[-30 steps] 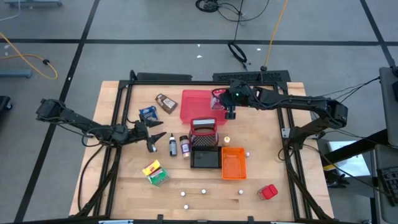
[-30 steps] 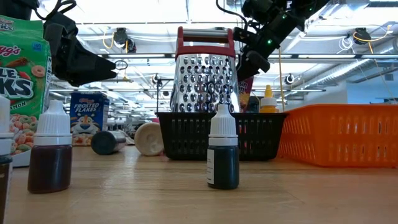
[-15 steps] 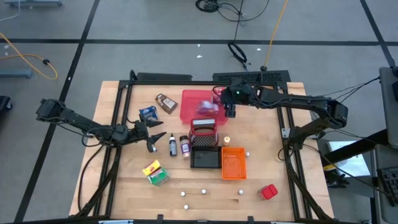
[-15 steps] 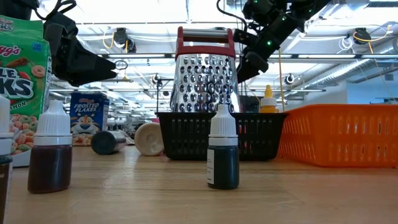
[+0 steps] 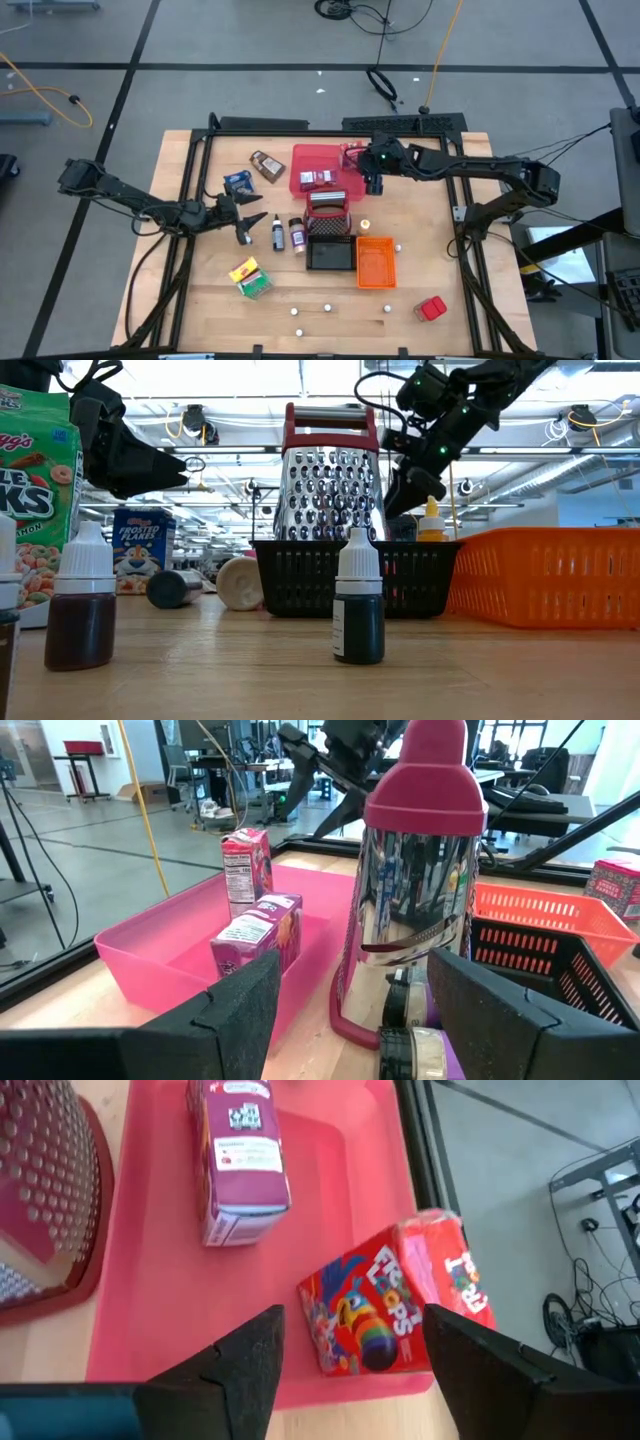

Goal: Pick & Place Kitchen Items
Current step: Put the yellow food coloring bottle into the orange bin

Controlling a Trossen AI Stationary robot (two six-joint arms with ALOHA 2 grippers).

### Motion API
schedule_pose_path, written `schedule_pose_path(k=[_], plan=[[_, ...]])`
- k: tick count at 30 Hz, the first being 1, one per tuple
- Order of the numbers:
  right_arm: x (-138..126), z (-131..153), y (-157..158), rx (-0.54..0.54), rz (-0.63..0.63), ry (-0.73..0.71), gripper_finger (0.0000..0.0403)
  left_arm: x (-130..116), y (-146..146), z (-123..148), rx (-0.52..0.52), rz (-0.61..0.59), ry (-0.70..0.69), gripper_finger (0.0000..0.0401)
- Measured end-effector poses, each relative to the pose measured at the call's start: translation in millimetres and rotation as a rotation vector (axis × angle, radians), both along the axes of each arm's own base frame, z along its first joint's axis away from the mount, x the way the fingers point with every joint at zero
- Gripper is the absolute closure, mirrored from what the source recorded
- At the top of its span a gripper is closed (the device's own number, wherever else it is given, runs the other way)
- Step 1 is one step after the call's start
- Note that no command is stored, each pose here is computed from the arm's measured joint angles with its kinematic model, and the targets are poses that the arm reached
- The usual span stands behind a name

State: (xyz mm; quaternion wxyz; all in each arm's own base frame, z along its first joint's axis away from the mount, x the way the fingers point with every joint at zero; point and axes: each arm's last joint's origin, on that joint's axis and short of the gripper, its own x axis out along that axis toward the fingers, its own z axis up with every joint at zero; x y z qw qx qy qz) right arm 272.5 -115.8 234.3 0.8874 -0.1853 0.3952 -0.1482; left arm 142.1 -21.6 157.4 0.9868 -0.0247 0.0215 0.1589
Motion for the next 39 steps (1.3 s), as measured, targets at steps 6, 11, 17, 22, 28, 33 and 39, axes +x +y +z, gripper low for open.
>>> schedule_pose_path(k=[6,11,17,22,28,33,39], plan=[[-5.9,6.9,9.0,-0.026,-0.059,0.020,0.0181,0.0,0.0,0.0,-0.002,0.000,0.000,0.0146],[-23.2,24.3,28.8,-0.005,-0.074,0.022,0.0186,0.0,0.0,0.0,-0.001,0.000,0.000,0.0146],[-50.8,40.4,57.8,0.110,-0.098,0.024,0.0191,0.0,0.0,0.0,0.001,0.000,0.001,0.0146],[-67.6,46.0,79.7,0.200,-0.111,0.035,0.0191,0.0,0.0,0.0,0.002,0.000,0.001,0.0146],[-72.7,48.4,103.0,0.331,-0.068,0.016,0.0191,0.0,0.0,0.0,0.001,0.000,0.000,0.0146],[-70.1,35.1,121.2,0.424,0.014,0.007,0.0191,0.0,0.0,0.0,-0.006,0.000,-0.002,0.0146],[-66.5,3.2,138.7,0.448,0.095,-0.062,0.0191,0.0,0.0,0.0,-0.008,0.000,-0.003,0.0146]])
